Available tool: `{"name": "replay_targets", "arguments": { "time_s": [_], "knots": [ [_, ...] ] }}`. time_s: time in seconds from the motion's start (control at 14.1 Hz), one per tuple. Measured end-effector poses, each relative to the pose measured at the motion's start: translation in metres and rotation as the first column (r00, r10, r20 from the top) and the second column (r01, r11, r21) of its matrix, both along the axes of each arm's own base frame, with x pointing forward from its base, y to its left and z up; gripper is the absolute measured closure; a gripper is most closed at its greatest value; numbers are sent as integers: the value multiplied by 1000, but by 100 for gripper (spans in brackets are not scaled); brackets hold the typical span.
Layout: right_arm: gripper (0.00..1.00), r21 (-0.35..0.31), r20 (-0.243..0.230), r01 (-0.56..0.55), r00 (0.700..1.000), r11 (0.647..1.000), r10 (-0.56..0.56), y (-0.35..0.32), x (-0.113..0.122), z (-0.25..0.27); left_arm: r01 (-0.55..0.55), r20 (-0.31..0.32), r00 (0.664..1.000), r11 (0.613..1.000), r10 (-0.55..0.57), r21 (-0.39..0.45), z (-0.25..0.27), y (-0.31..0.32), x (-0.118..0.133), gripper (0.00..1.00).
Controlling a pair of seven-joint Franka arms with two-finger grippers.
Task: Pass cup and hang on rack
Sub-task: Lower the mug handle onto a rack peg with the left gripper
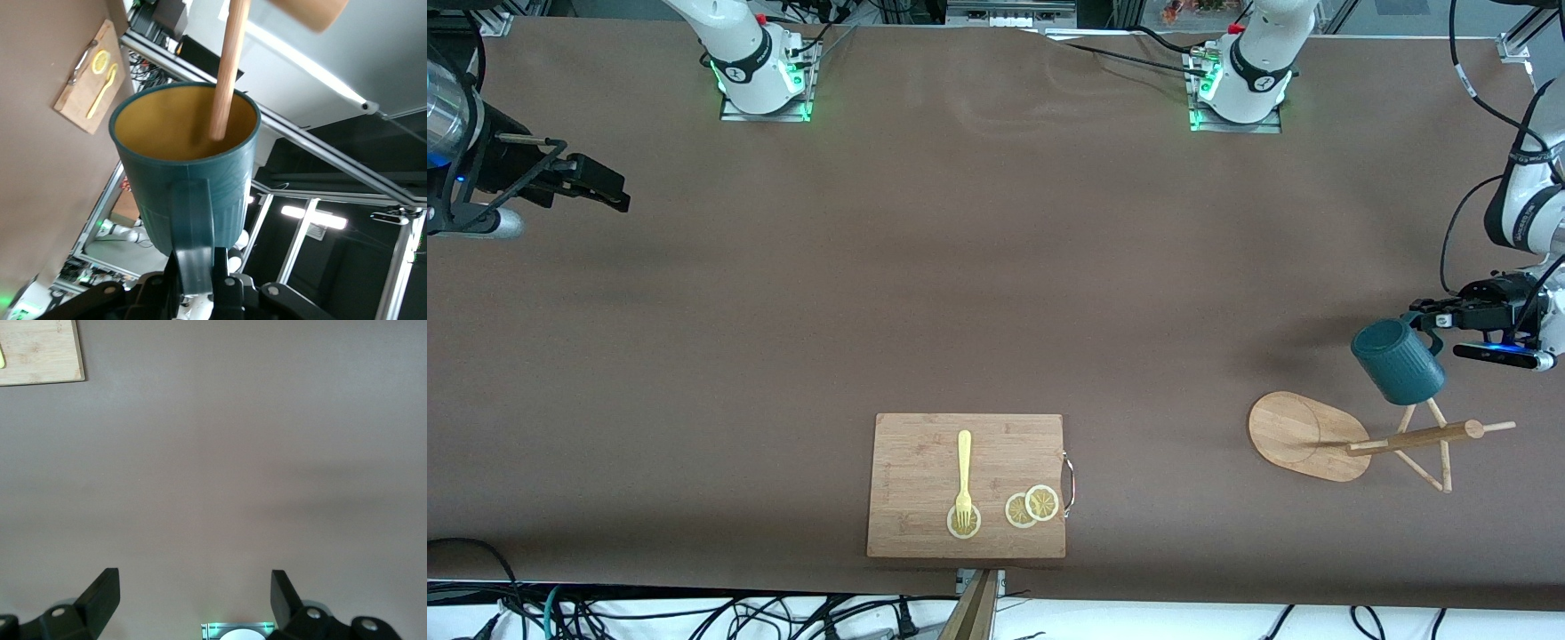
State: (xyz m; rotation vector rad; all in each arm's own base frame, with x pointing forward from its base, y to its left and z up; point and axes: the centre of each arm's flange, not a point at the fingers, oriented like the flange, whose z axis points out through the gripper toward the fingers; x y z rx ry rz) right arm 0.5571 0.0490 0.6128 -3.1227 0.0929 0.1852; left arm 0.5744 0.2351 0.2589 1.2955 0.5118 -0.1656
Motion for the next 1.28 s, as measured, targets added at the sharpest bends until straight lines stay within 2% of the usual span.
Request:
{"name": "replay_targets", "arguments": {
  "time_s": [0.28, 0.71, 1.0, 1.07, 1.28],
  "knots": [
    [0, 0, 0, 0, 1000, 1000, 0, 0, 0, 0, -28, 25, 999, 1000, 28, -13, 4, 7, 9, 79],
    [0, 0, 0, 0, 1000, 1000, 0, 0, 0, 0, -72, 14, 997, 996, 73, -52, -17, 13, 14, 79],
    [0, 0, 0, 0, 1000, 1000, 0, 0, 0, 0, -82, 12, 996, 996, 83, -46, -19, 15, 16, 78],
    [0, 0, 0, 0, 1000, 1000, 0, 0, 0, 0, -83, 10, 996, 995, 83, -47, -21, 15, 16, 74],
    [0, 0, 0, 0, 1000, 1000, 0, 0, 0, 0, -85, 7, 996, 995, 86, -52, -28, 15, 15, 44]
  ]
}}
